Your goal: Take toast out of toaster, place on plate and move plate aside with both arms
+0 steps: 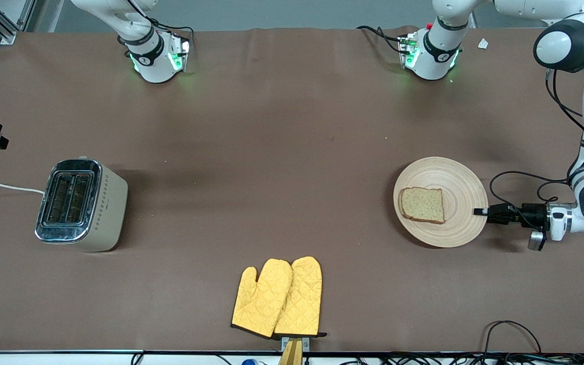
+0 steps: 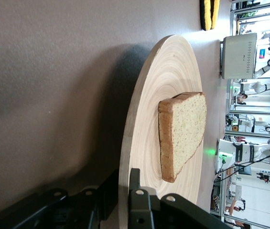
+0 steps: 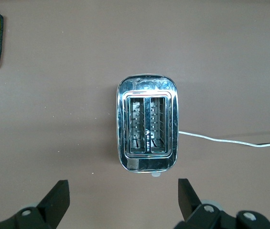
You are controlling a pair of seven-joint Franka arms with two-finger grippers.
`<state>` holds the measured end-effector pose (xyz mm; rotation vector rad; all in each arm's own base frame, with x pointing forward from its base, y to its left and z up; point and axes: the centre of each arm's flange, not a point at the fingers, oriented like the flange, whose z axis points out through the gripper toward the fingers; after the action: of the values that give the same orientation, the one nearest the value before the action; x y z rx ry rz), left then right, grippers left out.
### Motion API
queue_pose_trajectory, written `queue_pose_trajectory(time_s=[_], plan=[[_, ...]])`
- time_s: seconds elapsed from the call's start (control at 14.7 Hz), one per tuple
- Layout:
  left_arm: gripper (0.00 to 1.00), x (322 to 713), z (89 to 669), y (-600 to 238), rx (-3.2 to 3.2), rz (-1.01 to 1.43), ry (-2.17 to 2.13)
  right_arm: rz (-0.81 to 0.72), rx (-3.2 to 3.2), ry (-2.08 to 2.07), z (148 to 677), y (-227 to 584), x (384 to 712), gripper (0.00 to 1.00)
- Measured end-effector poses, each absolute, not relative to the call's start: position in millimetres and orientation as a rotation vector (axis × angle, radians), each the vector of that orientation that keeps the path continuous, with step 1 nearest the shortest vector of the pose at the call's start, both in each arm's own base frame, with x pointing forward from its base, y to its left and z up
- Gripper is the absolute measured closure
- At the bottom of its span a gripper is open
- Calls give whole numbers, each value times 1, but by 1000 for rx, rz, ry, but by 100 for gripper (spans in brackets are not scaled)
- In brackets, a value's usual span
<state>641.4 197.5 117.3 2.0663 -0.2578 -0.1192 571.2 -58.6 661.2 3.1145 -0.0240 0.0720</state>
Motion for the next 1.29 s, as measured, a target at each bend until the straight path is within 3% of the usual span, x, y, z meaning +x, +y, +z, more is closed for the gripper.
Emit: queue_pose_trajectory(time_s=[0.34,0.61,0.95,1.29], plan=[[44,661,148,206,2128,-106,-249,62,3115,-27,661,-60,570,0],[3,712,264,150,2373,-136,-413,61,3116,-25,661,-59,570,0],[0,725,437,32,2734,-115,-585,62,3117,-14,661,-55,571,0],[0,679,562,-84,3004,-97,-485,63,3117,-9,661,-53,571,0]])
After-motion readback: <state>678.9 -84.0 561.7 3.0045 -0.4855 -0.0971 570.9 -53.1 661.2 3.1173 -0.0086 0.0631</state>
